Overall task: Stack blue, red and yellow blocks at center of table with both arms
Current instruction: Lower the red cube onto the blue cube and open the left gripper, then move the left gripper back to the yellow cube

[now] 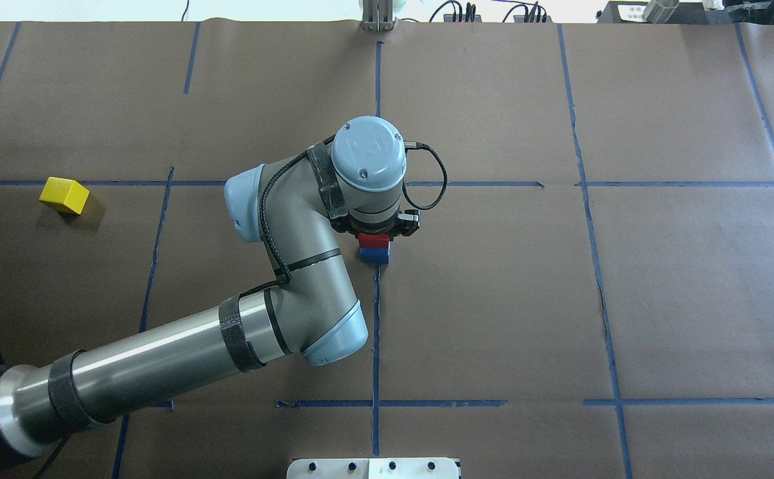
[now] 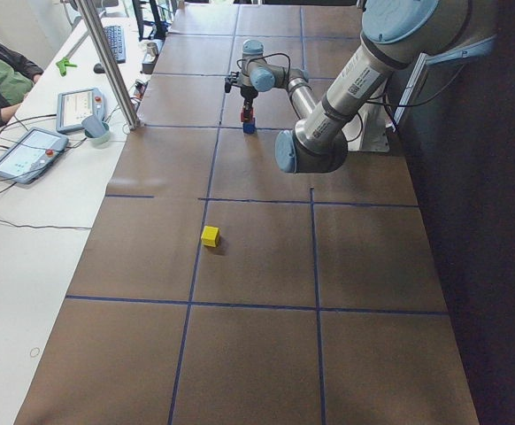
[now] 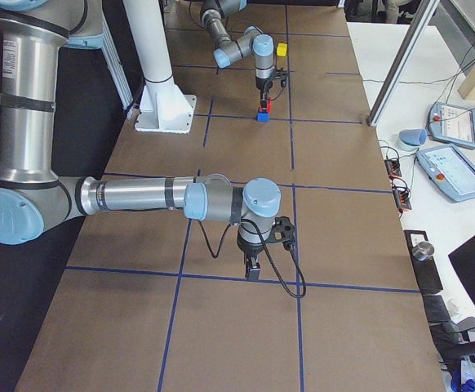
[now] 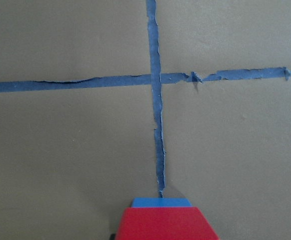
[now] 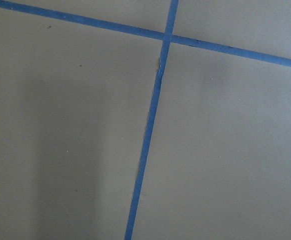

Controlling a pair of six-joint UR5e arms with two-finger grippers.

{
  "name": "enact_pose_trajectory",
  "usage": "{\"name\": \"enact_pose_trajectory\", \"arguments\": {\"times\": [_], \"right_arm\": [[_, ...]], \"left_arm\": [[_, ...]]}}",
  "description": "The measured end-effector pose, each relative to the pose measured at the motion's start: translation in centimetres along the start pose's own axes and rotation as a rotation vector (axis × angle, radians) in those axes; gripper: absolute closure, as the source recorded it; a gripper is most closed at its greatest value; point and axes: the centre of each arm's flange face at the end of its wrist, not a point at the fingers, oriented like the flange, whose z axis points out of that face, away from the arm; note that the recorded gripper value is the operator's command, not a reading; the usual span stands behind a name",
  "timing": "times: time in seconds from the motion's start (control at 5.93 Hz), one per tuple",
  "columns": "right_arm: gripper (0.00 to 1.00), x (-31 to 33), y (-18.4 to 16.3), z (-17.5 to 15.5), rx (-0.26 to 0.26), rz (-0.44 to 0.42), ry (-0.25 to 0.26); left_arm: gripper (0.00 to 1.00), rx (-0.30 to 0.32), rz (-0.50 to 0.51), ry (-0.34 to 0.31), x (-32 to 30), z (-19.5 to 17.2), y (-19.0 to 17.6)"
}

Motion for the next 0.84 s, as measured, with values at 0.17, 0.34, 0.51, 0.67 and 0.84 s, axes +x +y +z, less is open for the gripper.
{"name": "enact_pose_trajectory", "arguments": {"times": [0.17,0.34,0.51,0.67,0.84], "right_arm": [[0.00,0.00,0.00,0.00,0.000,0.000,0.000],[0.00,0.00,0.00,0.00,0.000,0.000,0.000],[0.00,0.00,0.00,0.00,0.000,0.000,0.000],[0.00,0.00,0.00,0.00,0.000,0.000,0.000],[0.00,-0.01,0.00,-0.01,0.000,0.000,0.000]], "left_arm": [[0.52,-0.001,0.000,0.000,0.02,0.06,0.06],[0.38,-0.002,0.001,0.000,0.03,0.08,0.10],[0.26,-0.002,0.001,0.000,0.04,0.10,0.12],[0.18,-0.002,0.001,0.000,0.05,0.10,0.13],[0.09,-0.001,0.002,0.001,0.07,0.01,0.14]]}}
